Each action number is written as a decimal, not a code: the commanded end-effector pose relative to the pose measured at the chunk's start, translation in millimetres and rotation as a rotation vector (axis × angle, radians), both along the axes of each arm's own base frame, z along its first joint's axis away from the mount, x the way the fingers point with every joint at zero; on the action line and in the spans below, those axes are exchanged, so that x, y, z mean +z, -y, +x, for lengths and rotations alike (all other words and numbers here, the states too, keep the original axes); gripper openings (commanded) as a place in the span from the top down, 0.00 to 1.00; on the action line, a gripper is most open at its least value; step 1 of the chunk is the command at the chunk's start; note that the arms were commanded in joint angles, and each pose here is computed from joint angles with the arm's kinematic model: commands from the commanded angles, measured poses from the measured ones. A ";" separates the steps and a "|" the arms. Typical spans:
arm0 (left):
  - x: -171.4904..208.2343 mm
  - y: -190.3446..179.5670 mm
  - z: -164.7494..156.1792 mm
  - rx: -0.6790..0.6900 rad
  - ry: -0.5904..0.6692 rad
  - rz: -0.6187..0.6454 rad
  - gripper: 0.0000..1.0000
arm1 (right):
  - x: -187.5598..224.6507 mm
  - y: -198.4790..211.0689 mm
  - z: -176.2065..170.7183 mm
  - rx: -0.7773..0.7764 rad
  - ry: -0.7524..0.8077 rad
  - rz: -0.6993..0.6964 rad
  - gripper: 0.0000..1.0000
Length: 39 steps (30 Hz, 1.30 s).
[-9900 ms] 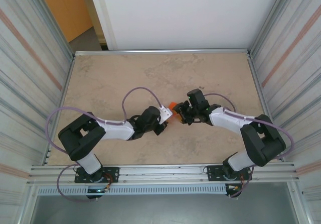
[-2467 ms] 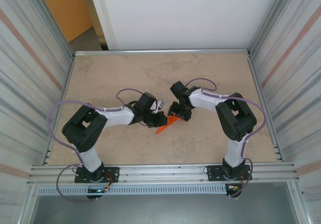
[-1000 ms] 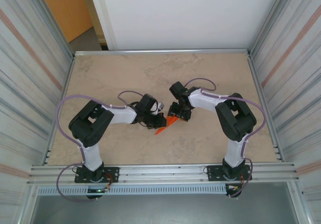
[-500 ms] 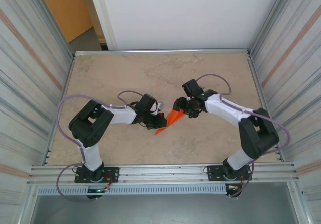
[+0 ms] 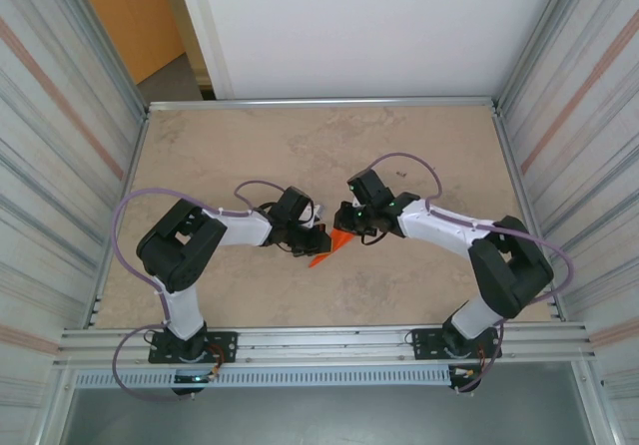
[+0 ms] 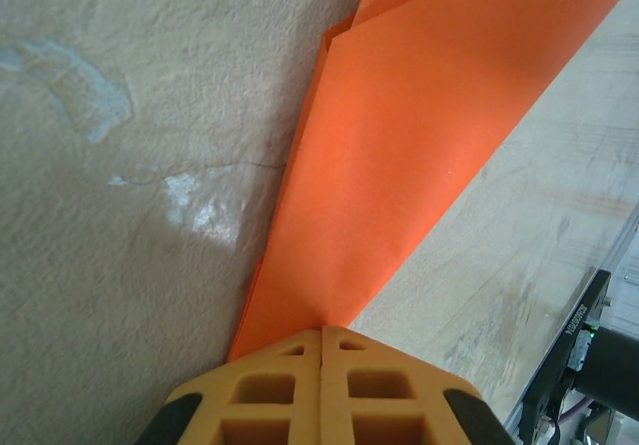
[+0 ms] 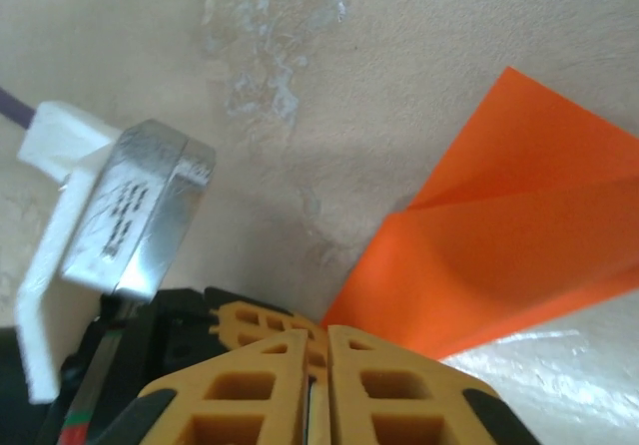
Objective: Fold a paper plane with a square sheet of paper (pick it up from the middle)
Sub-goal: Fold the wing for the fifth time at the center of the table.
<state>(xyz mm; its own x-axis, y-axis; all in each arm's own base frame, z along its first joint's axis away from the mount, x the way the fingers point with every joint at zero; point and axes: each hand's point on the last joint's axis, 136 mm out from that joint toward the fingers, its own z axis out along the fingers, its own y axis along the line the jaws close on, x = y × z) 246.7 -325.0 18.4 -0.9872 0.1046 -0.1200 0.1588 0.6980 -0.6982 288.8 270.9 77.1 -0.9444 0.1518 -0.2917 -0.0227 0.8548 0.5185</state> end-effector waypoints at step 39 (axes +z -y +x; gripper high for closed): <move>17.9 13.0 2.8 -0.100 -0.015 -0.017 0.93 | -117.9 38.6 -29.9 0.013 -0.245 -0.078 0.99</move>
